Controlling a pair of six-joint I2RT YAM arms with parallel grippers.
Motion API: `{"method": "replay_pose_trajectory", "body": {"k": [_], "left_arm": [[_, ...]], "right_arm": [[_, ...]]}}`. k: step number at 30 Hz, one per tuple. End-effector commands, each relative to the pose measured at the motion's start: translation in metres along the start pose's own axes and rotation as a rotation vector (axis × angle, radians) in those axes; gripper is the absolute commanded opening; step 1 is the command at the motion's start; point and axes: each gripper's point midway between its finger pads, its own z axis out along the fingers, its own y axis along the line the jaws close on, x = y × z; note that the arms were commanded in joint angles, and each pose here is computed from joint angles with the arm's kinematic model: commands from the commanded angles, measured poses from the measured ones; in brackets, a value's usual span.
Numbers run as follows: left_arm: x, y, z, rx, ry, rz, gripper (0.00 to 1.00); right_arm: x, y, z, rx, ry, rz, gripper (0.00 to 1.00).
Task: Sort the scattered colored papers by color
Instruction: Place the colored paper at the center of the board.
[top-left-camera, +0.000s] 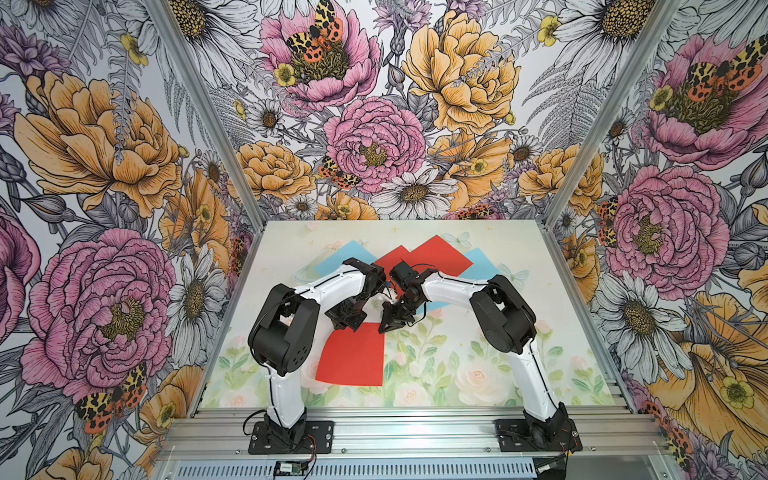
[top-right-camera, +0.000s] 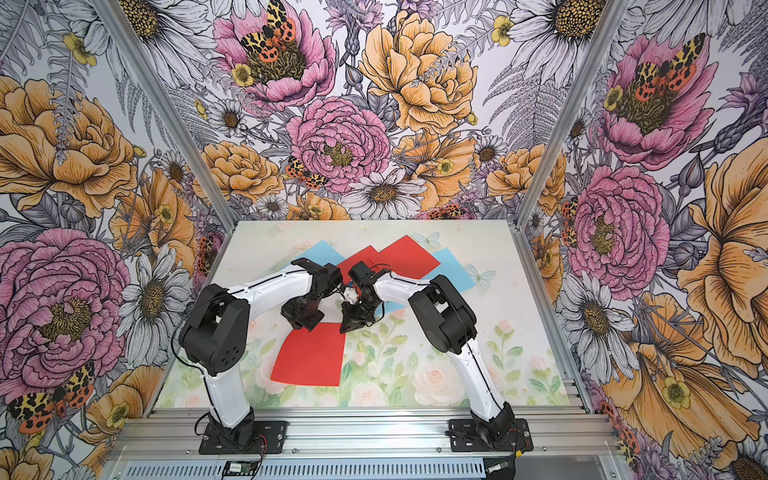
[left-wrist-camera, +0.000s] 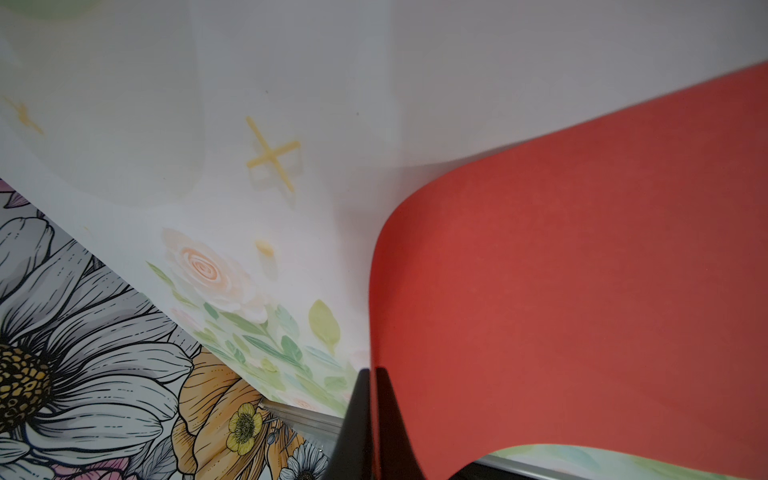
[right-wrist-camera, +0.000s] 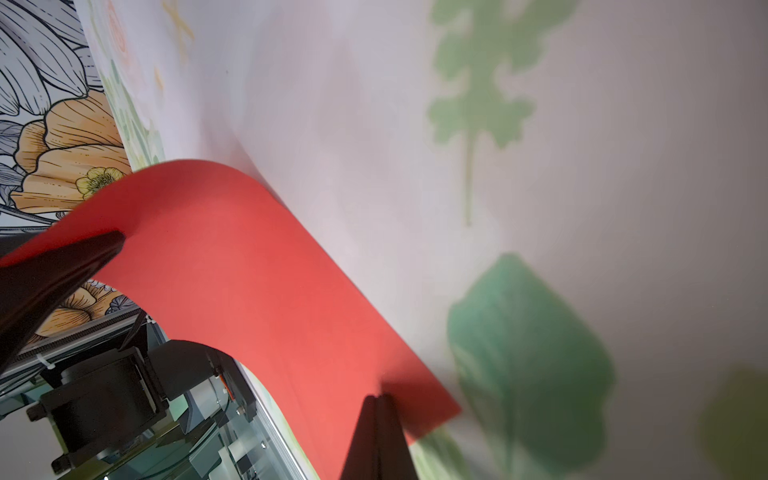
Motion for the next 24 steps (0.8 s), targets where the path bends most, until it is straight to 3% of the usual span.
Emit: {"method": "replay_pose_trajectory", "body": {"k": [1, 6, 9, 15, 20, 22, 24], "left_arm": [[-0.003, 0.006, -0.003, -0.004, -0.021, -0.011, 0.00], [-0.002, 0.009, -0.006, -0.015, -0.032, -0.024, 0.00], [0.000, 0.013, -0.011, -0.021, -0.047, -0.039, 0.31], [0.011, 0.038, -0.040, -0.067, -0.139, -0.116, 0.53], [0.012, 0.091, -0.095, -0.224, -0.305, -0.290, 0.59], [0.009, 0.109, -0.121, -0.189, -0.403, -0.422, 0.62], [-0.001, 0.111, -0.135, -0.037, -0.497, -0.539, 0.62]], "right_arm": [[0.001, -0.024, 0.010, 0.069, 0.000, 0.021, 0.00], [0.001, -0.028, 0.011, 0.087, -0.004, 0.032, 0.00], [0.001, -0.030, 0.011, 0.092, -0.004, 0.042, 0.00], [0.001, -0.033, 0.013, 0.099, -0.003, 0.057, 0.00], [0.001, -0.033, 0.013, 0.104, -0.004, 0.063, 0.00], [0.002, -0.032, 0.013, 0.105, -0.004, 0.066, 0.00], [0.000, -0.028, 0.008, 0.103, -0.018, 0.063, 0.00]]}}
